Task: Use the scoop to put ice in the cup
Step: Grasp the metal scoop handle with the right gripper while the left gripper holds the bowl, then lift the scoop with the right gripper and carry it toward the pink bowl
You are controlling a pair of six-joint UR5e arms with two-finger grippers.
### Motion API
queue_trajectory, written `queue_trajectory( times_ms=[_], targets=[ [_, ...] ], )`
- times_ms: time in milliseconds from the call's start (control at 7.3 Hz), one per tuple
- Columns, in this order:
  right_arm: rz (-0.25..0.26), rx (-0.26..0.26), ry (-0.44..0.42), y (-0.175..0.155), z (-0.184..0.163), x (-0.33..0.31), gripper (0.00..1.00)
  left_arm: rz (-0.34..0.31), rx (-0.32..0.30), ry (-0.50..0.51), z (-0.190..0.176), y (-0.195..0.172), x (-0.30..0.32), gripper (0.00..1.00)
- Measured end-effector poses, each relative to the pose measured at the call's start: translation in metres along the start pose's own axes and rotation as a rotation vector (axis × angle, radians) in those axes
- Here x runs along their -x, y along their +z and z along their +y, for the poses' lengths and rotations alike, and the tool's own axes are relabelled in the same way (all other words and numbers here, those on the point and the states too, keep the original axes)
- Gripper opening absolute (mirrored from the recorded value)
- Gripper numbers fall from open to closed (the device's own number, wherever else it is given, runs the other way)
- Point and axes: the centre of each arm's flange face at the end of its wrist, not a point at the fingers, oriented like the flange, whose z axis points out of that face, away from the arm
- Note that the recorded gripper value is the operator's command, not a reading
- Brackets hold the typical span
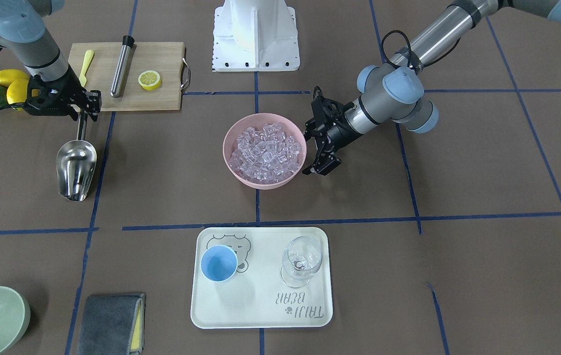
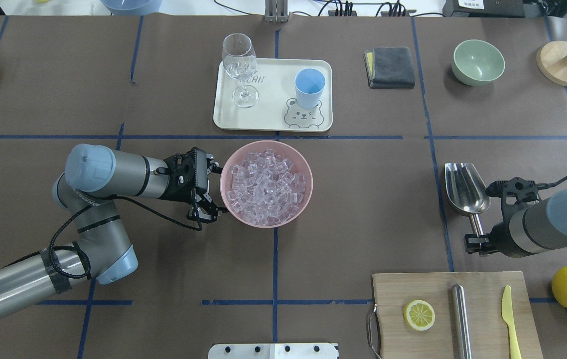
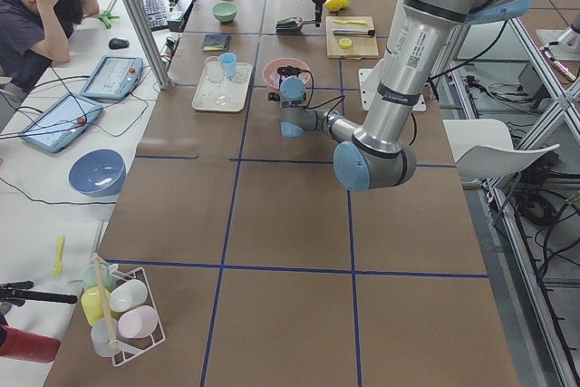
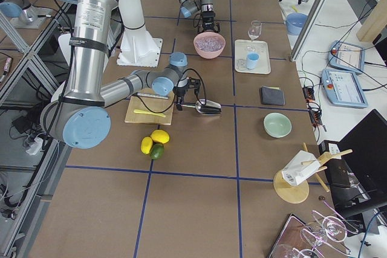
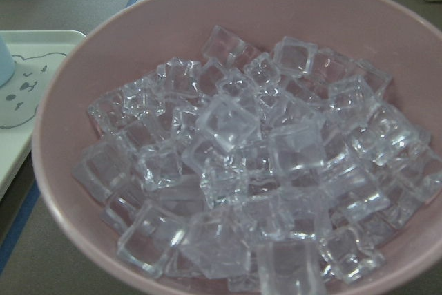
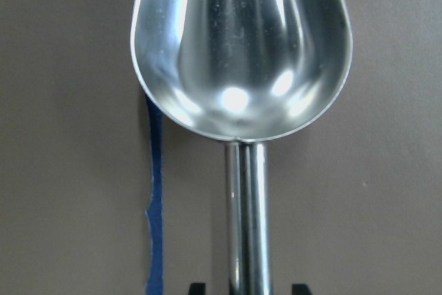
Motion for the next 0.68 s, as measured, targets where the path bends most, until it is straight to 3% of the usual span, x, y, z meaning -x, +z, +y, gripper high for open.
queue_trajectory(
  times_ms=[411, 548, 685],
  targets=[
    [-0.002, 0.001, -0.023, -0.003, 0.0, 0.0, 0.0, -0.001, -0.002, 0.001, -0.001, -0.001, 0.0, 1.0],
    [-0.007, -0.007, -0.083, -0.008, -0.002, 0.001, 0.0, -0.001, -0.002, 0.001, 0.0, -0.001, 0.0, 1.0],
    [-0.013, -0.031, -0.213, -0.018, -0.006, 0.001, 0.0, -0.001, -0.002, 0.001, 0.0, -0.001, 0.0, 1.0]
  ],
)
